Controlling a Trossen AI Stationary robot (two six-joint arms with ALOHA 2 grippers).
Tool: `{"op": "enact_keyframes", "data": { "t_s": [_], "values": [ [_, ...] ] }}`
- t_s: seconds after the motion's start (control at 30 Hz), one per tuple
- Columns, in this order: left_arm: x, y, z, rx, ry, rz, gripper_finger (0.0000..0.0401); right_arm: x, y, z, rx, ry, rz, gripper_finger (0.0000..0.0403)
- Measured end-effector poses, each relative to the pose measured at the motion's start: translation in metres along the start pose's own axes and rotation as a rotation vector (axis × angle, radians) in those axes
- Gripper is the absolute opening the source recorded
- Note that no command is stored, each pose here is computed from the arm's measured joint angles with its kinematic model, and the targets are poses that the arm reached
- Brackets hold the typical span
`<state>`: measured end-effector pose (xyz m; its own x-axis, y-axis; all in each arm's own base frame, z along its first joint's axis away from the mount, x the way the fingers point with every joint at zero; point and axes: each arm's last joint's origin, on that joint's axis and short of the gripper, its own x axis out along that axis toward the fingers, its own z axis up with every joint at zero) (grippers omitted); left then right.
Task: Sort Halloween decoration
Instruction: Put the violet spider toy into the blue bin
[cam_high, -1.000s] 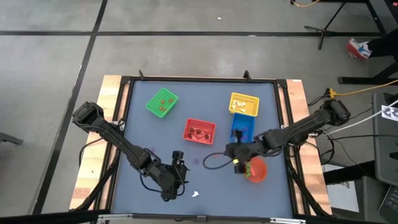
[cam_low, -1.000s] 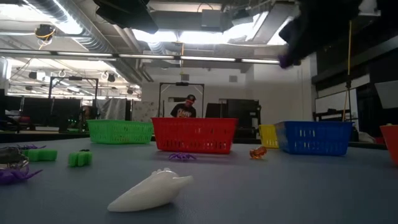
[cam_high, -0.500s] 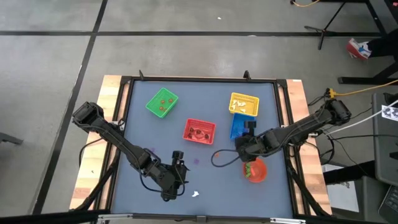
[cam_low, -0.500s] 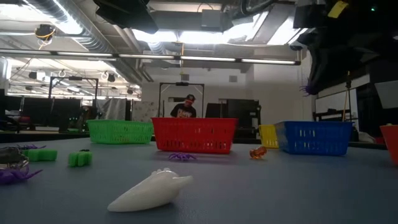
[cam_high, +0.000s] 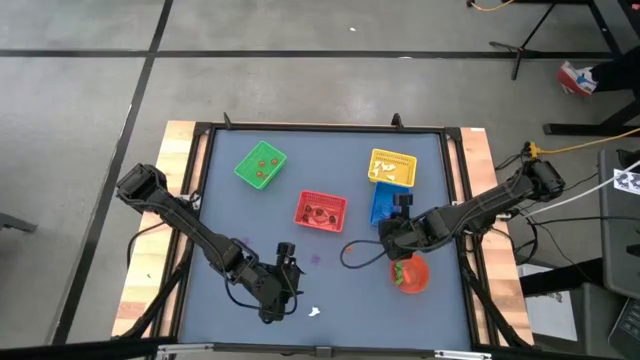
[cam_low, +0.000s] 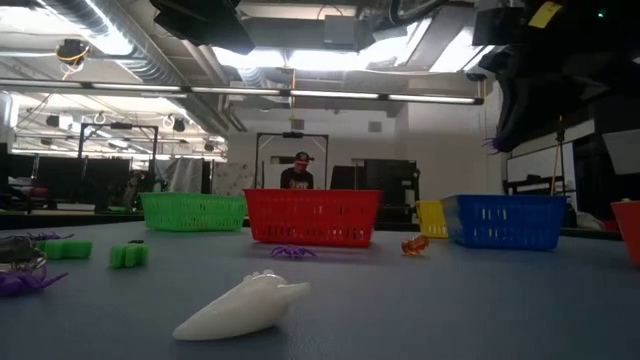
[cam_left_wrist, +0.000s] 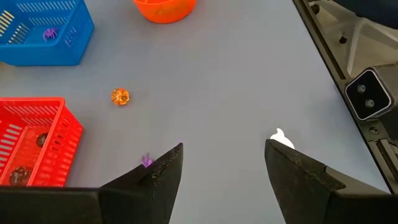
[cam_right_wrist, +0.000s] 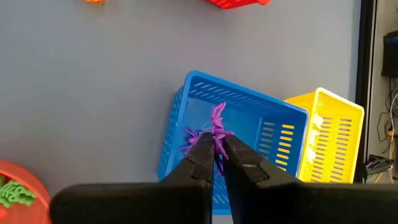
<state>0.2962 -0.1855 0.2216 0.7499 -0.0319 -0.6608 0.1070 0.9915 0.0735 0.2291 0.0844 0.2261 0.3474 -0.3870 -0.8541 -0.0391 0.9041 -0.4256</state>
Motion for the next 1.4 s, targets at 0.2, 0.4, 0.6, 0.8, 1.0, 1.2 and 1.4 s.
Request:
{"op": "enact_keyframes", "data": {
  "t_s": [0.2,0.4,0.6,0.8,1.0,1.2,1.4],
  "values": [
    [0.0,0.0,0.0,0.0,0.0,0.0,0.0211,0.0,-0.001,-0.002,0.007,0.021,-0.005,0.0048],
    [0.0,0.0,0.0,0.0,0.0,0.0,0.0211,0.001,-0.003,-0.004,0.031,0.043,-0.022,0.0131],
    [0.0,0.0,0.0,0.001,0.002,0.0,0.0211,0.002,-0.005,-0.003,0.04,0.035,-0.036,0.019],
    [-0.001,0.001,0.0,-0.013,0.007,0.001,0.0211,0.002,-0.004,-0.003,0.04,0.04,-0.013,0.0214],
    [-0.018,0.009,-0.001,-0.094,0.068,-0.006,0.0211,0.001,-0.003,-0.003,0.043,0.044,0.016,0.0218],
    [-0.047,0.02,-0.005,-0.149,0.143,0.028,0.0211,0.001,-0.003,-0.002,0.046,0.039,0.019,0.0218],
    [-0.067,0.029,-0.023,-0.172,0.311,0.118,0.0211,0.001,-0.003,-0.002,0.046,0.038,0.019,0.0218]
  ]
}}
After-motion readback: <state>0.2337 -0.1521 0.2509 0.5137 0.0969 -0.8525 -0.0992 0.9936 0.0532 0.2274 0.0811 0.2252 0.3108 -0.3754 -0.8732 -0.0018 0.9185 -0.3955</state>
